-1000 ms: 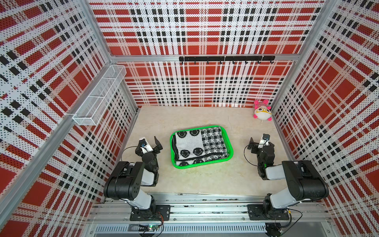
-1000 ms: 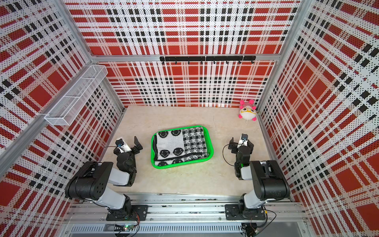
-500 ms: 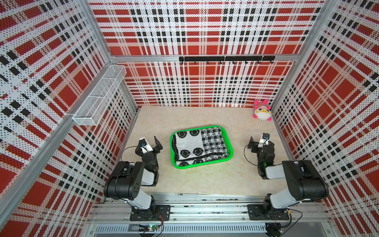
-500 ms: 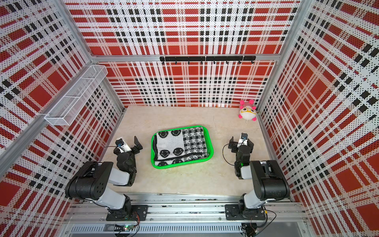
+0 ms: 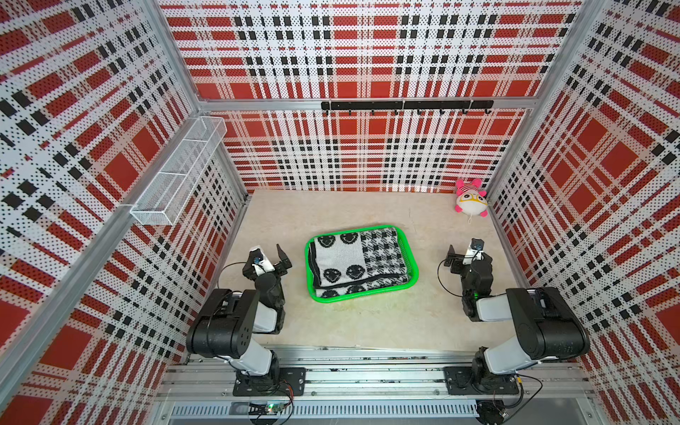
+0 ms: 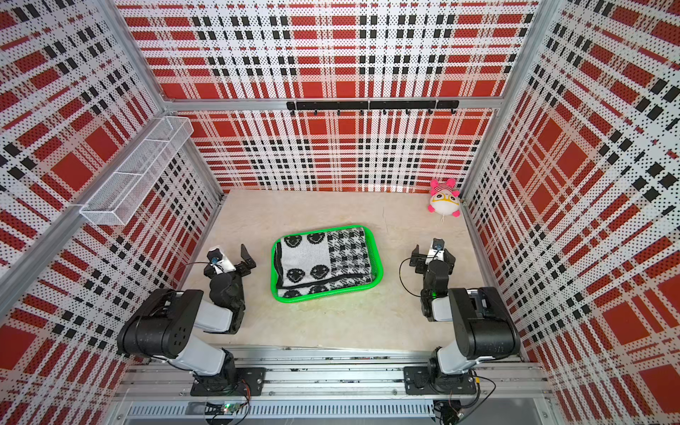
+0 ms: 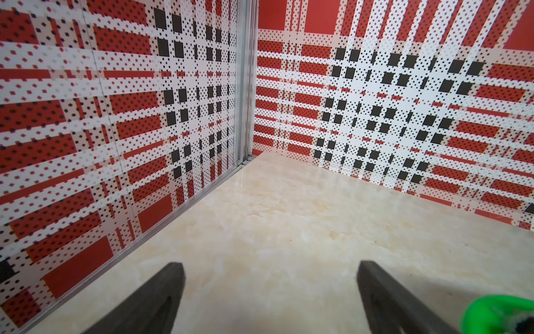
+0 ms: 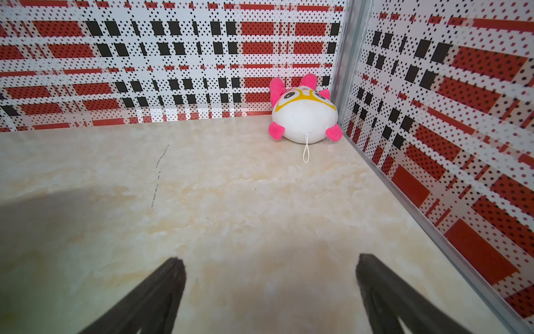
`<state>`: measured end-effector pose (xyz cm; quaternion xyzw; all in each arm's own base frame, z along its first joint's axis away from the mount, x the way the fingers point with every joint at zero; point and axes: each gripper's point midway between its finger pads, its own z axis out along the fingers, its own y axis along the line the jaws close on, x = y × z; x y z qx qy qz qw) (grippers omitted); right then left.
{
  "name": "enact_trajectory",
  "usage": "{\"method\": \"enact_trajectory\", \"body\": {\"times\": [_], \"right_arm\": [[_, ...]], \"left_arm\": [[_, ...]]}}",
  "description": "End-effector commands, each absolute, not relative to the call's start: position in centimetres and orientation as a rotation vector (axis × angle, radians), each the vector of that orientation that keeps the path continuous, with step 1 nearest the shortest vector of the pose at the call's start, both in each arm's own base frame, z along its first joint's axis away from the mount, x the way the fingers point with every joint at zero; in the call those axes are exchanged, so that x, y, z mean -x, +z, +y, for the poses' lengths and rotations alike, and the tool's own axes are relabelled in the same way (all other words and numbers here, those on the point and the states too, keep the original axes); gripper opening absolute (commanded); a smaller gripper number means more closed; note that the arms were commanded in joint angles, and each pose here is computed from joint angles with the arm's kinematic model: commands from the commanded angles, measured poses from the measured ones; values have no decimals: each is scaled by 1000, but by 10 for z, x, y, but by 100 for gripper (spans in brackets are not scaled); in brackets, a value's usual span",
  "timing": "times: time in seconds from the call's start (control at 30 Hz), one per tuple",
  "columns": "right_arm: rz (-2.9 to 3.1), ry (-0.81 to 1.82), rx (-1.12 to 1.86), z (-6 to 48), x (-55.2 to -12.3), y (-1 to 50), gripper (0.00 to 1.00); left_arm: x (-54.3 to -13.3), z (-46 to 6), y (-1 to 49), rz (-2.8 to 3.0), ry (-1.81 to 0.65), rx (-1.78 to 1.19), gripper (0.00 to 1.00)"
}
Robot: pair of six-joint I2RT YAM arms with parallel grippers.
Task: Put the folded scarf in the basket
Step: Reset both arms
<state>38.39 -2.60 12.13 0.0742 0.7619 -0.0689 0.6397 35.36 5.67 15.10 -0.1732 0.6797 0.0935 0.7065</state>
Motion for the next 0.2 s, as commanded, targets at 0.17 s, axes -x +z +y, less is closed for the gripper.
{"method": "enact_trajectory", "body": {"times": [0.17], "right_arm": [[1723,-155,-163,-24,-387,126,100]], "left_arm": [[-357,55,160,1478,198,385,99]]}}
